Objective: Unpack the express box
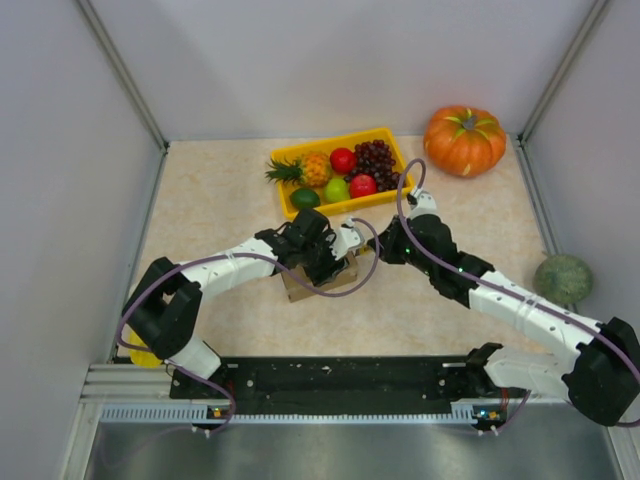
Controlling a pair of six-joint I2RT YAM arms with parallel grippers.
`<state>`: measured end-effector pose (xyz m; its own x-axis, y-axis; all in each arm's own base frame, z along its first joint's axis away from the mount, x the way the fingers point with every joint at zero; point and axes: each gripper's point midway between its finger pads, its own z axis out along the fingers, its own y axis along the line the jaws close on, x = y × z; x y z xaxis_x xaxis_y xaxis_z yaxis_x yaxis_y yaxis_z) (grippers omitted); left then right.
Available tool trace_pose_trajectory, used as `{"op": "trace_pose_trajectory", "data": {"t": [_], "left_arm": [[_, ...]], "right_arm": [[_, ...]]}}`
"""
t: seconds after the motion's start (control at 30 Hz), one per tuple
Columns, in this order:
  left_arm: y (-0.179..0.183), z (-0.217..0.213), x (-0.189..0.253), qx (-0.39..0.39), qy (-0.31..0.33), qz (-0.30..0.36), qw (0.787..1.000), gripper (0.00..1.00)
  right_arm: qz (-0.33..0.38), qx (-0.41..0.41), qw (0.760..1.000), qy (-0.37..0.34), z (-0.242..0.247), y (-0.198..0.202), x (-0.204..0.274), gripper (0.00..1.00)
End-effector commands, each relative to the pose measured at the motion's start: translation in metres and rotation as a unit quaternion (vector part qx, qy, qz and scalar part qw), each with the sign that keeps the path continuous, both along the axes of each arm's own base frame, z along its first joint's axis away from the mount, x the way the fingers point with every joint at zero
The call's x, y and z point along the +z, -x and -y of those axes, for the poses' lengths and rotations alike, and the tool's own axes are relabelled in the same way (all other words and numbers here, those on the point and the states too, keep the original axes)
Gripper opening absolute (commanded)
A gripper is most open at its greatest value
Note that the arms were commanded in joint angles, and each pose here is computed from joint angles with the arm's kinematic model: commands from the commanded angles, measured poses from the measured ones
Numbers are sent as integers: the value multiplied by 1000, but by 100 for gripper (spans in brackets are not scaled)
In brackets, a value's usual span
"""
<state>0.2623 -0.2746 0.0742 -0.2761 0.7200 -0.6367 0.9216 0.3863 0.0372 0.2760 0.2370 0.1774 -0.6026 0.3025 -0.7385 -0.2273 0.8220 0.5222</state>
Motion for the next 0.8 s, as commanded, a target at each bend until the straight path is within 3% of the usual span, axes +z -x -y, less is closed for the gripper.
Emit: {"op": "trace_pose_trajectory", "data": {"t": [0.0,0.77], "left_arm": [[14,-7,-17,-29,-21,-23,999,52],[15,-11,-23,-23,-30,-26,999,45]], "right_arm": [[34,-4,999,-14,-4,-12,21,0],[33,-4,999,1,-7,-21,10,0]]}}
